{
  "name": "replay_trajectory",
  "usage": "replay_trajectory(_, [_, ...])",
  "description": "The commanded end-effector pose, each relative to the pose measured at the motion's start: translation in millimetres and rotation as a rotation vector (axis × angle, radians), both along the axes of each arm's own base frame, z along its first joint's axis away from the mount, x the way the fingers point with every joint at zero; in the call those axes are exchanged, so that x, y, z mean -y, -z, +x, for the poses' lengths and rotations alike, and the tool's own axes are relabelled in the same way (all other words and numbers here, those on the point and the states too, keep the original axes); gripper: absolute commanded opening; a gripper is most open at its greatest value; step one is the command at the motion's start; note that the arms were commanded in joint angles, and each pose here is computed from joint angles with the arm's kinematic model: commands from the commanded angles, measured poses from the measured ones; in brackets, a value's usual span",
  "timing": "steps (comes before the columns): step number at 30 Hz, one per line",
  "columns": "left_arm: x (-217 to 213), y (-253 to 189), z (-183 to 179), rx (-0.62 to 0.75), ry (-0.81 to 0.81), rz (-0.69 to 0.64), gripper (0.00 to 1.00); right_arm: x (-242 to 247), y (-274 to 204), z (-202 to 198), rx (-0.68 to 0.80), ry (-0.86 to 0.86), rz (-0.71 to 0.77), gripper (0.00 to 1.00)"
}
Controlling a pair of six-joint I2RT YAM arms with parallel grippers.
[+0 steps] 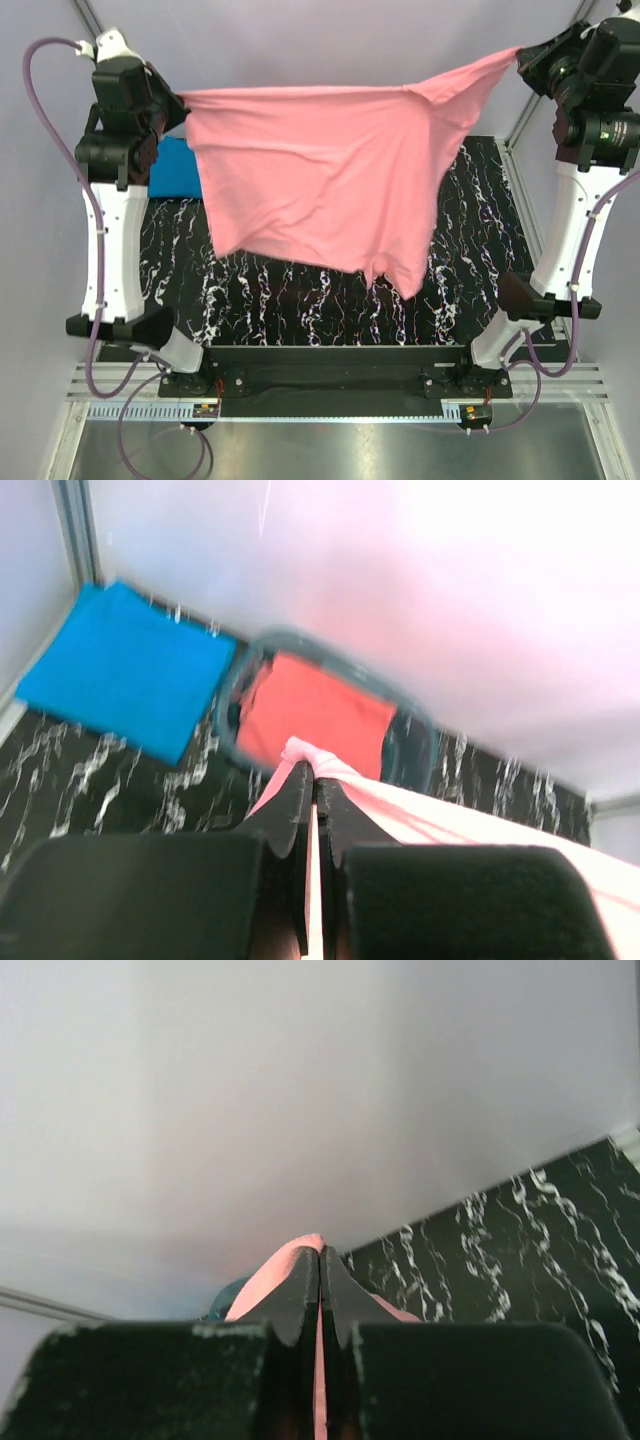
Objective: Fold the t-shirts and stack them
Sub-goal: Flatten the tshirt out
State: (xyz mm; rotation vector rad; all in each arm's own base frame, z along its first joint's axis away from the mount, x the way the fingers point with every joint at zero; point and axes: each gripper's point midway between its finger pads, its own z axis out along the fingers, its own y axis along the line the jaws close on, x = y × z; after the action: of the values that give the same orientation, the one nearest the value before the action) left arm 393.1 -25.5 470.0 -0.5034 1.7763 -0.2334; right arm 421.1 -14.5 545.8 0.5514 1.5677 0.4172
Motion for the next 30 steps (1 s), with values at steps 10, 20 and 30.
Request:
replay_trajectory(10, [-10, -64, 23, 0.214, 0.095, -0.090, 0.00, 13, -103, -49, 0.343, 0.071, -0.060, 0.00])
replay_trajectory(20, [-6, -47, -64, 0.212, 0.105, -0.085, 0.00, 16, -105, -135, 0.338, 0.142, -0.140, 0.00])
replay_trajectory(30, [-10, -65, -131, 0.280, 0.077, -0.072, 0.00, 13, -130, -205, 0.443, 0.188, -0.162, 0.00])
